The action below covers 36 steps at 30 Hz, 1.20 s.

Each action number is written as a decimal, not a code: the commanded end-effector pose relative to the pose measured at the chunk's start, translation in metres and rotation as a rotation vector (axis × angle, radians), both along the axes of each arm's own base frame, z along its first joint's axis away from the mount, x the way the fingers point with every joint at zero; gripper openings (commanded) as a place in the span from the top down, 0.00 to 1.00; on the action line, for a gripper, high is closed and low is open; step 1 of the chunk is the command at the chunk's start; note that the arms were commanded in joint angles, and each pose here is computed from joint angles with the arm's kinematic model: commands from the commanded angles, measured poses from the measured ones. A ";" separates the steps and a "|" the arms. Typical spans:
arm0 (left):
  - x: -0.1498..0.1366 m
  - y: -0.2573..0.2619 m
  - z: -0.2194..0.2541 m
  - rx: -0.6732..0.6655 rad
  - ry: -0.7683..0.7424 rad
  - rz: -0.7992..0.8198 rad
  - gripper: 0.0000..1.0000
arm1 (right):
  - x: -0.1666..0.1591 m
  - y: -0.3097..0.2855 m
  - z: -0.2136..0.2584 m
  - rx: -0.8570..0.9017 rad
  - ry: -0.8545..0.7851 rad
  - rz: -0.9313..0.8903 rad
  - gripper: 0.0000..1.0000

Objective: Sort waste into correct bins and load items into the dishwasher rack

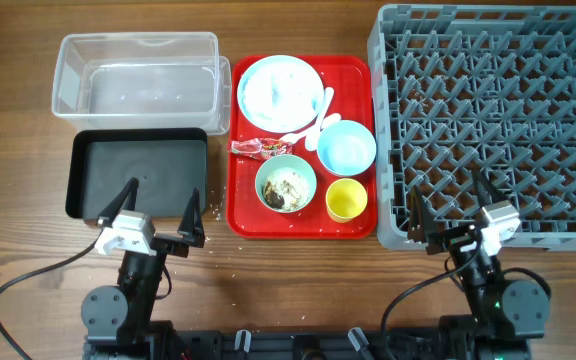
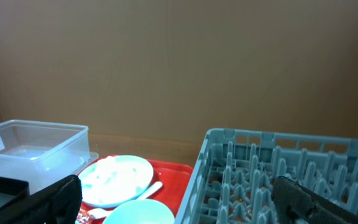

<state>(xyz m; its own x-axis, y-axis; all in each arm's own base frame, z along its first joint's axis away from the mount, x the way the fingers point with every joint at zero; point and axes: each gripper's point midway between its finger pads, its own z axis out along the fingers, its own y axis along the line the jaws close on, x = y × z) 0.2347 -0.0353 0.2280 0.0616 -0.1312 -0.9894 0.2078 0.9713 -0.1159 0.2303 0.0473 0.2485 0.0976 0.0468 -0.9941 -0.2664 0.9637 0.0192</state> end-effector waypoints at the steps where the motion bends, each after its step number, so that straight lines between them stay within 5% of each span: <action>1: -0.001 0.000 0.016 0.007 -0.011 -0.004 0.00 | 0.000 0.005 0.023 -0.072 -0.028 0.020 0.00; 10: 0.037 -0.007 0.061 0.037 0.148 -0.042 0.00 | 0.031 0.006 0.064 -0.079 0.136 0.028 0.00; 19: 0.133 -0.050 0.074 0.116 0.578 -0.098 0.00 | 0.055 0.007 0.090 -0.084 0.446 0.038 0.00; 23: 0.171 -0.099 0.056 0.266 0.738 -0.217 0.00 | 0.063 0.007 0.090 -0.084 0.481 0.039 0.00; 30: 0.220 -0.184 -0.006 0.294 0.855 -0.379 0.00 | 0.065 0.008 0.058 -0.084 0.618 0.044 0.00; 36: 0.244 -0.196 -0.070 0.337 0.922 -0.342 0.00 | 0.059 0.007 0.026 -0.083 0.761 0.048 0.00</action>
